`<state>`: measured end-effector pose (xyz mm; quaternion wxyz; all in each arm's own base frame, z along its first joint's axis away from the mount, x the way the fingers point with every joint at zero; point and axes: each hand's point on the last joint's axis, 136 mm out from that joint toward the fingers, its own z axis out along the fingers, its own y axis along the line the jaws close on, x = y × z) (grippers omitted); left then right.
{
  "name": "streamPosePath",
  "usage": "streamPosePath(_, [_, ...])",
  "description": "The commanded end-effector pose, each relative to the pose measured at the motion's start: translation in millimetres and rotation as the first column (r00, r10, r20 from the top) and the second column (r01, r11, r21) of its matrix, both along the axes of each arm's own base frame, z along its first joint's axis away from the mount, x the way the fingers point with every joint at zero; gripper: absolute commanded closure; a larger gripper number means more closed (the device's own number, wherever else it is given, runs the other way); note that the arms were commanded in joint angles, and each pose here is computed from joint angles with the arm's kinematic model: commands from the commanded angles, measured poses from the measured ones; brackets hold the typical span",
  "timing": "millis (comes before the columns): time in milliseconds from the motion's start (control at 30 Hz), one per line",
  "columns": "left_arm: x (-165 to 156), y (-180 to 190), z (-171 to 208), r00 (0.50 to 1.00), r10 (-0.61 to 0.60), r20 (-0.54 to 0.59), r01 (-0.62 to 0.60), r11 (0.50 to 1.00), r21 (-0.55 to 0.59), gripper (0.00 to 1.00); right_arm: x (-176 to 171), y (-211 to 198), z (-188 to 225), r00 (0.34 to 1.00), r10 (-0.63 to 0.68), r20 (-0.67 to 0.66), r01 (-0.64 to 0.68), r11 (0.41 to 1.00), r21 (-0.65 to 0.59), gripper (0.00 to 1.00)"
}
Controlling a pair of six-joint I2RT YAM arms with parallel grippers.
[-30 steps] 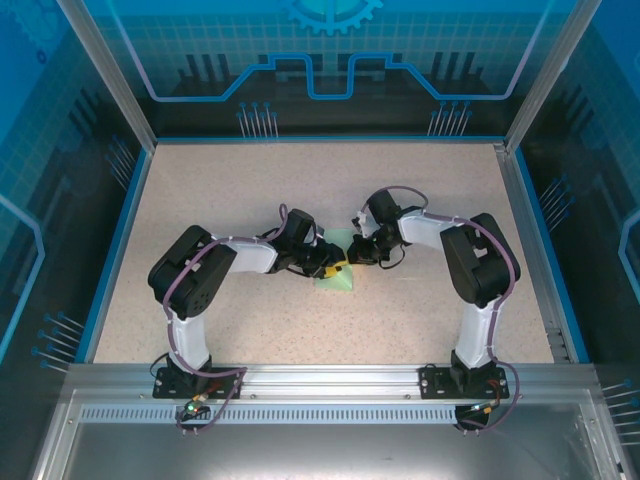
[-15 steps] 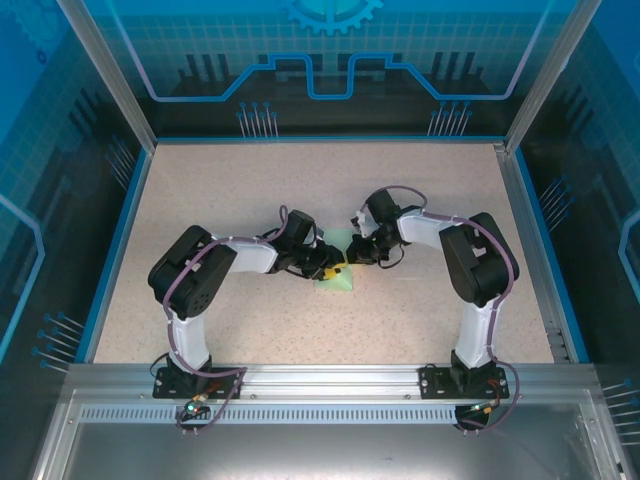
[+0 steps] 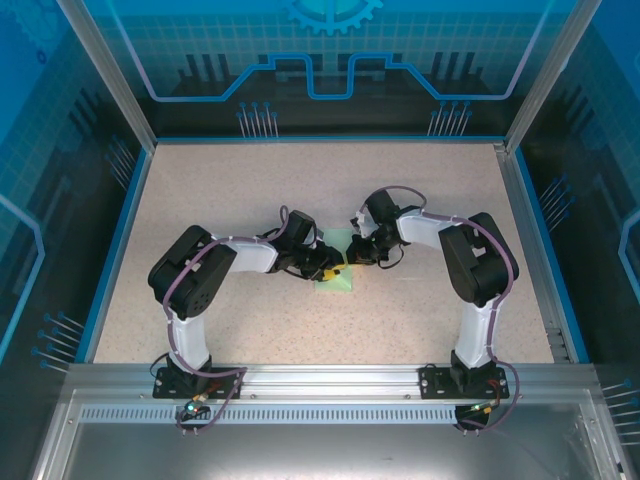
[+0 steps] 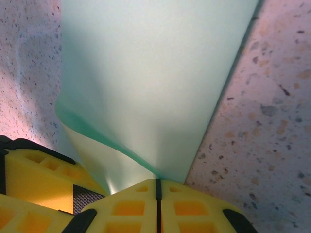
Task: Fold a paper plane with a square sheet of paper (pick it up from the middle)
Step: Fold the triangle a second time at the center of the table.
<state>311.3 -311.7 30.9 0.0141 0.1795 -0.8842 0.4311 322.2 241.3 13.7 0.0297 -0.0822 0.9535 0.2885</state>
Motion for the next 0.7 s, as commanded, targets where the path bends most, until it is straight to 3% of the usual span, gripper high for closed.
streamPosePath(0, [-2.1, -4.4, -3.3, 1.000, -0.029, -0.005, 0.029, 0.999, 0.015, 0.69, -6.0, -0.6, -5.6, 1.000, 0.016, -0.019, -0.017, 0.999, -0.040, 0.92])
streamPosePath(667, [-2.7, -2.0, -8.9, 0.999, -0.028, -0.022, 0.028, 0.999, 0.039, 0.70, -4.1, -2.9, 1.4, 1.000, 0.003, 0.006, -0.003, 0.999, -0.039, 0.92])
